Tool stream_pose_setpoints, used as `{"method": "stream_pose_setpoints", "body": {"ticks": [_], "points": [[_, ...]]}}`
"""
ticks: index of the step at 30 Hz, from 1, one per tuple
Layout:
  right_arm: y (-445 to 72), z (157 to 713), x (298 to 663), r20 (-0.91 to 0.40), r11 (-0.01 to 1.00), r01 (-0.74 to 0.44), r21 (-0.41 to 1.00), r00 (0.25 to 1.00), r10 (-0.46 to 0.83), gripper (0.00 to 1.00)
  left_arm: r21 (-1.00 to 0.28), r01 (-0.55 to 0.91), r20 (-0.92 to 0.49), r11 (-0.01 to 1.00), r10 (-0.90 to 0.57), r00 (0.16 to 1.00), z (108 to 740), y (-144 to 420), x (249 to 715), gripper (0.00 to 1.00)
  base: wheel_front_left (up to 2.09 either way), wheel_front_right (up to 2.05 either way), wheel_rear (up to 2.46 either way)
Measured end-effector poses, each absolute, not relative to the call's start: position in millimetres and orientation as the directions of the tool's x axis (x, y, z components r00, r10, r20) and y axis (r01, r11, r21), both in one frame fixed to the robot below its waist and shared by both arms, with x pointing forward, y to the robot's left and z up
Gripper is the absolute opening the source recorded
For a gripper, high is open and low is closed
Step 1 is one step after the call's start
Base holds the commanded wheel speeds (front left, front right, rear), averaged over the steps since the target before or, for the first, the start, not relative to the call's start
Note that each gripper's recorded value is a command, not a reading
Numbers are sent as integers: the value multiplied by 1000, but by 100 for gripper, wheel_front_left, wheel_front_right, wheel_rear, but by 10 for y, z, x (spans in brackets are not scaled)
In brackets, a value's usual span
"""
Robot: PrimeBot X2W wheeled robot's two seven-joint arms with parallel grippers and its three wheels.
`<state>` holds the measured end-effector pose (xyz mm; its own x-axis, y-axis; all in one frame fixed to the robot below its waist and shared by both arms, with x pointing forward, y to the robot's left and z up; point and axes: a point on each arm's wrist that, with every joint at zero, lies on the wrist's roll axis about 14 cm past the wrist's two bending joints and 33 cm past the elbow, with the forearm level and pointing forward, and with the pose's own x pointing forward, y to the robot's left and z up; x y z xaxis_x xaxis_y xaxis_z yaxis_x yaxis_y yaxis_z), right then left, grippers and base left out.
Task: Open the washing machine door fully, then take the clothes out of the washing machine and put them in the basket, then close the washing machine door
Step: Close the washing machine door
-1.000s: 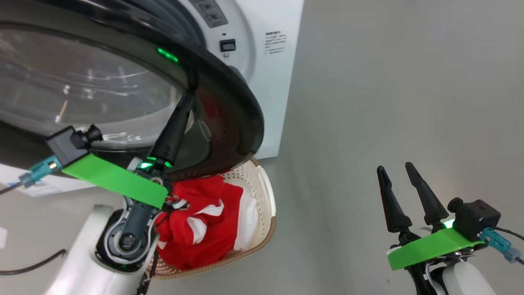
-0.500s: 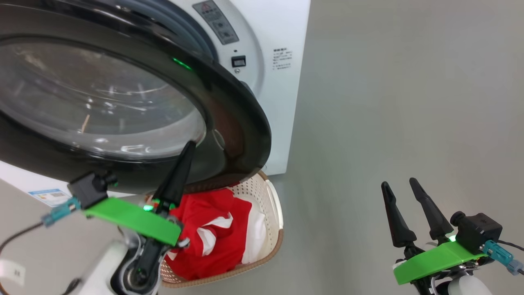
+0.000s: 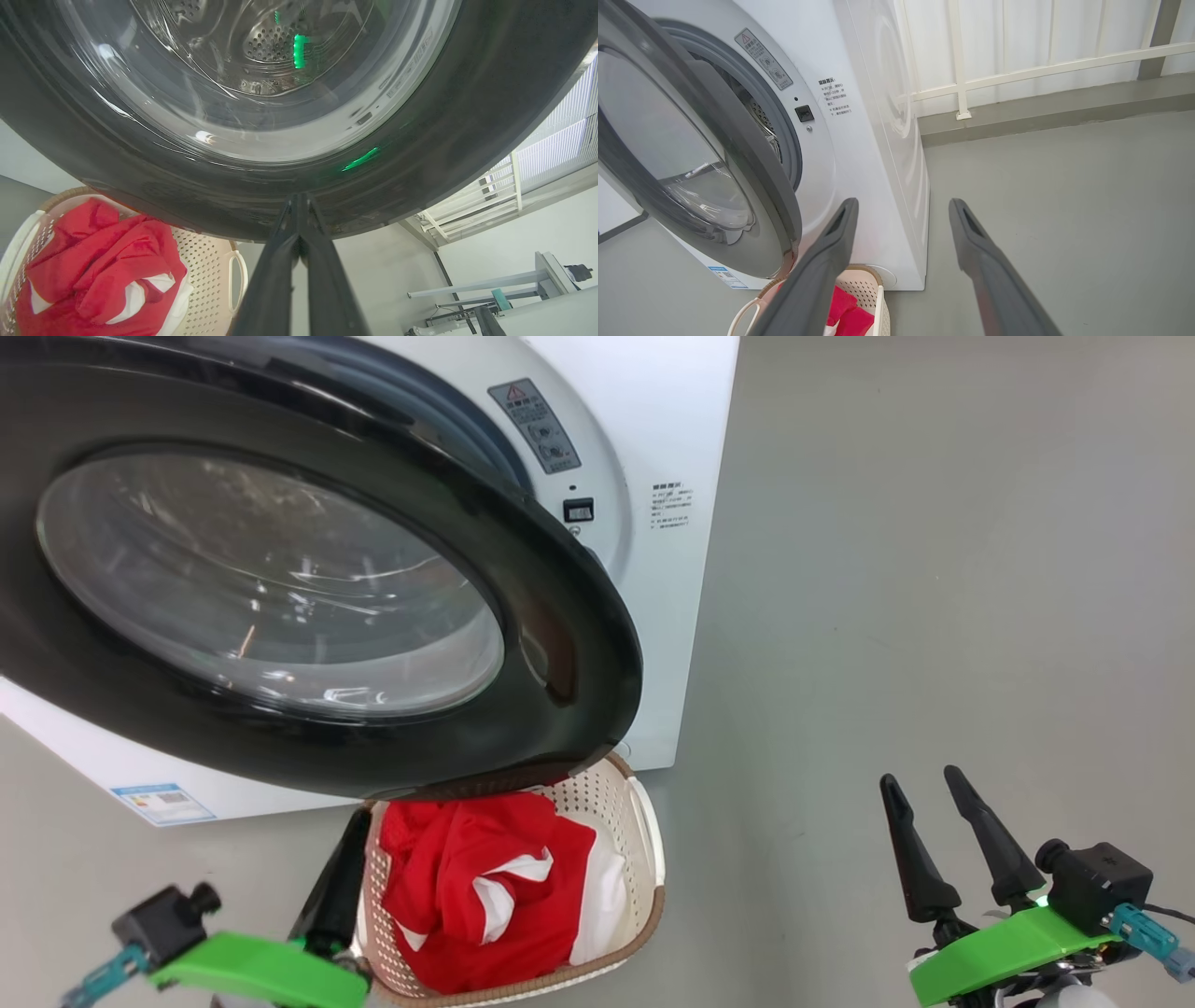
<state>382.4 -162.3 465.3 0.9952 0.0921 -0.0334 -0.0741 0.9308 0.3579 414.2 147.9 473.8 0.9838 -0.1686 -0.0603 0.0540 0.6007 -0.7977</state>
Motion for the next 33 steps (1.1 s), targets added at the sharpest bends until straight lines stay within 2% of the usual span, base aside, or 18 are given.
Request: {"method": "stream_pose_setpoints", "body": {"ticks": [9, 11, 13, 17, 19, 20, 21, 22, 23, 33], "points": [[-1679, 4600, 3710, -53, 935, -58, 350, 995, 82, 100, -704, -6, -92, 710, -83, 992, 4578, 1777, 3889, 0, 0, 0, 0], [-1701, 4615, 3705, -48, 936, -54, 349, 996, 76, 100, -660, -1, -88, 751, -76, 993, 4579, 1831, 3842, 15, 0, 0, 0], [-1728, 4626, 3703, -45, 936, -48, 348, 997, 68, 100, -617, 3, -79, 787, -66, 995, 4598, 1885, 3812, 17, 0, 0, 0], [-1772, 4628, 3699, -45, 937, -36, 346, 997, 55, 100, -559, 2, -54, 829, -39, 998, 4655, 1954, 3791, 47, 0, 0, 0], [-1786, 4627, 3685, -45, 938, -32, 346, 998, 51, 100, -531, 2, -45, 848, -31, 999, 4678, 1989, 3784, 52, 0, 0, 0], [-1798, 4614, 3665, -50, 938, -27, 346, 998, 47, 100, -508, 5, -46, 861, -33, 998, 4673, 1997, 3765, 65, 0, 0, 0], [-1811, 4601, 3648, -54, 938, -23, 345, 998, 44, 100, -492, 4, -47, 870, -32, 998, 4668, 2005, 3748, 85, 0, 0, 0], [-1824, 4603, 3640, -53, 938, -19, 345, 998, 40, 100, -473, 8, -48, 881, -34, 998, 4666, 2005, 3727, 96, 0, 0, 0], [-1843, 4608, 3635, -52, 939, -15, 344, 998, 34, 100, -451, 14, -48, 892, -40, 998, 4665, 1999, 3707, 100, 0, 0, 0], [-1929, 4655, 3578, -39, 942, 0, 336, 999, 14, 100, -269, 21, -13, 963, -26, 1000, 4770, 2060, 3613, 100, 0, 0, 0]]}}
